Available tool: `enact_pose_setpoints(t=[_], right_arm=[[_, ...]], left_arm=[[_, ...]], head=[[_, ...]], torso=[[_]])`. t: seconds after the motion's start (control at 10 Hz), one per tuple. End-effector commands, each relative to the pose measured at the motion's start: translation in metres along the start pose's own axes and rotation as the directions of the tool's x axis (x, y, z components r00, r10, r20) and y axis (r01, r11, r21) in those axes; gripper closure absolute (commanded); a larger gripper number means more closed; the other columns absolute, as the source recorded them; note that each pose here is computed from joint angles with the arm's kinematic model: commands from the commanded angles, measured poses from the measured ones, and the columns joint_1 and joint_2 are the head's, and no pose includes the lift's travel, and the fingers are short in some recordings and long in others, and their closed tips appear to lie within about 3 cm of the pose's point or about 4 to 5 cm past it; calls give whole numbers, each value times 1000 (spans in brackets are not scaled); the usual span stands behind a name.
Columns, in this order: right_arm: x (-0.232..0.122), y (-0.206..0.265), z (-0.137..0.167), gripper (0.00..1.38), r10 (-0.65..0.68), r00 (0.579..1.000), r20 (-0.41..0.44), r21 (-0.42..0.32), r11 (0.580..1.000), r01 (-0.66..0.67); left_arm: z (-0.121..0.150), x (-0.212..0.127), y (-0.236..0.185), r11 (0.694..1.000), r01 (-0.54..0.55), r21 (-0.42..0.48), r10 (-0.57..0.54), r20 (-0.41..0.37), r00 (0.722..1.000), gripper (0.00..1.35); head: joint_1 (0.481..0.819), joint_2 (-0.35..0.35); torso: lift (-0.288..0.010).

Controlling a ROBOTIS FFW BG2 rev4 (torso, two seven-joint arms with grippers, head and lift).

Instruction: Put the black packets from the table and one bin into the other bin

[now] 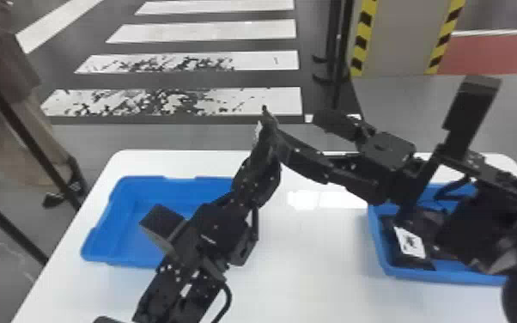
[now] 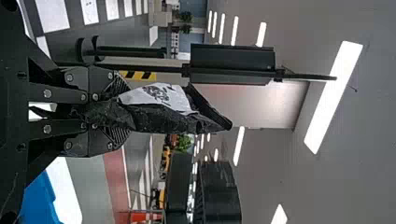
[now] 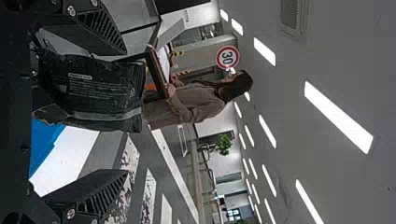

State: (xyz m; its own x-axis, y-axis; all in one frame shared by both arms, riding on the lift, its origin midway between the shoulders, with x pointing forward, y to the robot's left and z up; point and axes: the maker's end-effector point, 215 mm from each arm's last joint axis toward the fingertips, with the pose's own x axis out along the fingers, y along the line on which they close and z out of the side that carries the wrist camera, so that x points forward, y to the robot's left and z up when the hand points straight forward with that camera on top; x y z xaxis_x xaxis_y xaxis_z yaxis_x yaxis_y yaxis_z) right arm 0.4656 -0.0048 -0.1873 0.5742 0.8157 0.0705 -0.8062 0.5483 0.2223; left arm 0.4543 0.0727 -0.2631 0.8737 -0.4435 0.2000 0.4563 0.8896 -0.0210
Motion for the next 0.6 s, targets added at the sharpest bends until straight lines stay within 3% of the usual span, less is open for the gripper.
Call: enact_pose_setpoints(t=[0.0,0.1,0.2,0.3,0.4,0.5], right_arm=[[13,-3,-2,127,15,1000,-16,-8,1000,-15],[20,-4,-8,150,23,999,-31,-8,1000,-23],[27,0,-14,361,44,998,-54,-20,999,-45],[38,8,-27,820,95,992,-79,13,995,-94],[41,15,-33,1065,120,990,-81,39,992,-117],[42,21,-30,1092,134,989,-71,29,991,-132]], left_arm=[[3,1,-6,1000,12,-16,-12,14,1000,1214],[5,1,-8,1000,17,-23,-16,21,1000,1214],[7,1,-10,999,20,-26,-19,28,999,1214],[8,2,-11,999,23,-26,-22,32,999,1214],[7,2,-12,999,24,-28,-23,32,999,1214],[6,2,-13,999,25,-29,-24,30,999,1214]], head=[[674,82],[669,85],[667,88],[667,91],[669,103],[675,117]], torso=[[-110],[-110],[-110],[-110],[-110],[-110]])
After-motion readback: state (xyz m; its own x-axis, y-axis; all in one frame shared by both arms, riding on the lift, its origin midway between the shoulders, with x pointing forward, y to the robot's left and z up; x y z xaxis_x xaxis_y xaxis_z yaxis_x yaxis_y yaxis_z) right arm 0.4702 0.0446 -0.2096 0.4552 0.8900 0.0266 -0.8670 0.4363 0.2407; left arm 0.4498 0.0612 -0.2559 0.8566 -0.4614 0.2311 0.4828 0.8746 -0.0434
